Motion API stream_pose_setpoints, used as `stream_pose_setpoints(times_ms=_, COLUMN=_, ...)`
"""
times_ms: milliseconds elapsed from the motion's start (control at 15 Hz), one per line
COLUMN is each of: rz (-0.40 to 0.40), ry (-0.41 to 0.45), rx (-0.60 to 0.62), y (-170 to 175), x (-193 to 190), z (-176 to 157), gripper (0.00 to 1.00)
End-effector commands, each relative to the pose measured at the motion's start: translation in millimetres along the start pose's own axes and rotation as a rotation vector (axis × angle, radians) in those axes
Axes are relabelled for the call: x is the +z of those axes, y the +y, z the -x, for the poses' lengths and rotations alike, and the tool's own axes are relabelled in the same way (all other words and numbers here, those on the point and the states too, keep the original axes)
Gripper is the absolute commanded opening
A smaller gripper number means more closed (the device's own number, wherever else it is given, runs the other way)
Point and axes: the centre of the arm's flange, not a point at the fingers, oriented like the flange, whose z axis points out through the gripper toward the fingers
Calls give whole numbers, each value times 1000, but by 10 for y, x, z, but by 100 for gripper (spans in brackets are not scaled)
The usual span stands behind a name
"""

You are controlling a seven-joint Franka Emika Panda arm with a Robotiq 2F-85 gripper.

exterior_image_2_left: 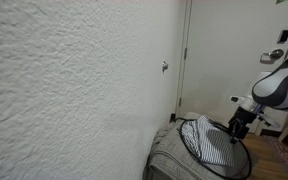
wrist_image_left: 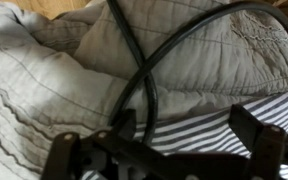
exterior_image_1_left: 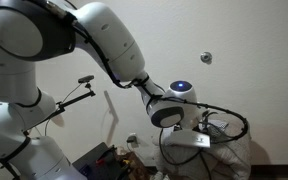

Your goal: Untangle the wire

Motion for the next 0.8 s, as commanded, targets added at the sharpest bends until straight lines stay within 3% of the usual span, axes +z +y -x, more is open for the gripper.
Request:
stream_pose_setpoints(times_ms=0, rz=-18, ry=-28, rx=31, y=-20, x=8, z=28, gripper=100)
stream_pose_setpoints(times_ms=733, rz=-52, ry=-66, rx=-3, y=-169, x=190, z=-66, gripper=100)
